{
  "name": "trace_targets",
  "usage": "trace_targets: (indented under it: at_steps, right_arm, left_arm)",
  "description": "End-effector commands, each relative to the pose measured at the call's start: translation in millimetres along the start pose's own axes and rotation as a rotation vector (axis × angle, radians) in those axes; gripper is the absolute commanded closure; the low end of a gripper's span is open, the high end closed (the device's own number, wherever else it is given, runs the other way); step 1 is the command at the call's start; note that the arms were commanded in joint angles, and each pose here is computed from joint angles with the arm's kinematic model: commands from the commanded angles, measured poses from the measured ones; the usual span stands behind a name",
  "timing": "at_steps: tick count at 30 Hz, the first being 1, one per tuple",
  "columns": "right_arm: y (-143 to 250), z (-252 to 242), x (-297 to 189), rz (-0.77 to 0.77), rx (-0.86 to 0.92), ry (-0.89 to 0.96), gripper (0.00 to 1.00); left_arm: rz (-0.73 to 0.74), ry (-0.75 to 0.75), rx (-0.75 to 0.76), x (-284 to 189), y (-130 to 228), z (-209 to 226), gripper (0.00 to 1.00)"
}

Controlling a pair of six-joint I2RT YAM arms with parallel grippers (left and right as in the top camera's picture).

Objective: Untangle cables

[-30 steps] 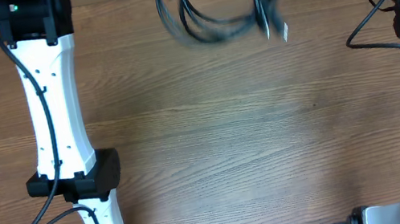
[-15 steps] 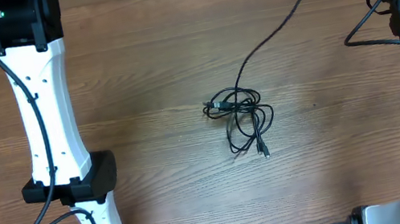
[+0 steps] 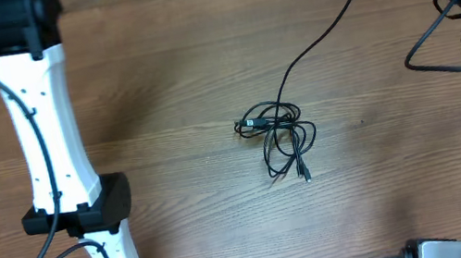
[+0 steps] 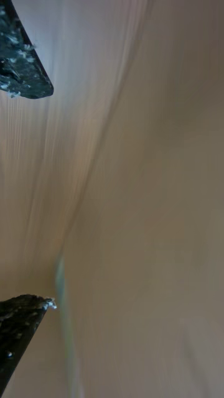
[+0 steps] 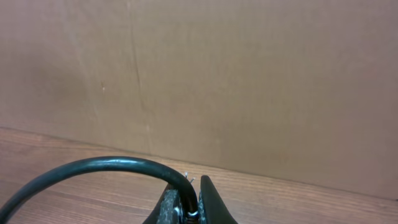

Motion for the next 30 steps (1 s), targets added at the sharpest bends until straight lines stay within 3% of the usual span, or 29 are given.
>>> trace_targets:
  at_steps: [1,4,8,17,25,30]
  right_arm:
    - [-7.6,6.5,-13.6,-0.027,-0.017,-0.007,0.96]
    - [-8.4,8.9,-20.0,-0.021,-0.016,-0.006,0.96]
    - [-16.2,14.4,-37.8,-0.050,-0.025,0.014,0.96]
    - [-51.2,70.6,-139.5,-0.260,-0.111,-0.061,0.96]
    - [-56.6,112.1,-239.1,-0.456,-0.172,-0.156,0.96]
    - [-55.9,113.1,-241.0,-0.459,-0.173,-0.161,0.96]
  left_arm:
    - [-0.132,-0.506,0.415,-6.0,8.8,7.2,0.00]
    - [-0.103,-0.644,0.554,-14.3,23.8,-3.8,0.00]
    - [-0.086,-0.744,0.614,-30.4,35.7,-13.3,0.00]
    - [-0.063,-0.715,0.635,-55.6,38.8,-20.7,0.00]
    - [-0.011,-0.733,0.669,-56.9,43.3,-17.2,0.00]
    - [0.007,-0.673,0.679,-54.1,44.8,-20.3,0.00]
Point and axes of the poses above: each gripper's point midway between its finger pads, its own x axis out along the fingers, its own z axis along the line the jaws close on, y = z × x, the point moved 10 cm from there along -x, back along the fingers, and after that the axes turned 8 degrees about x, right-handed, at the moved point
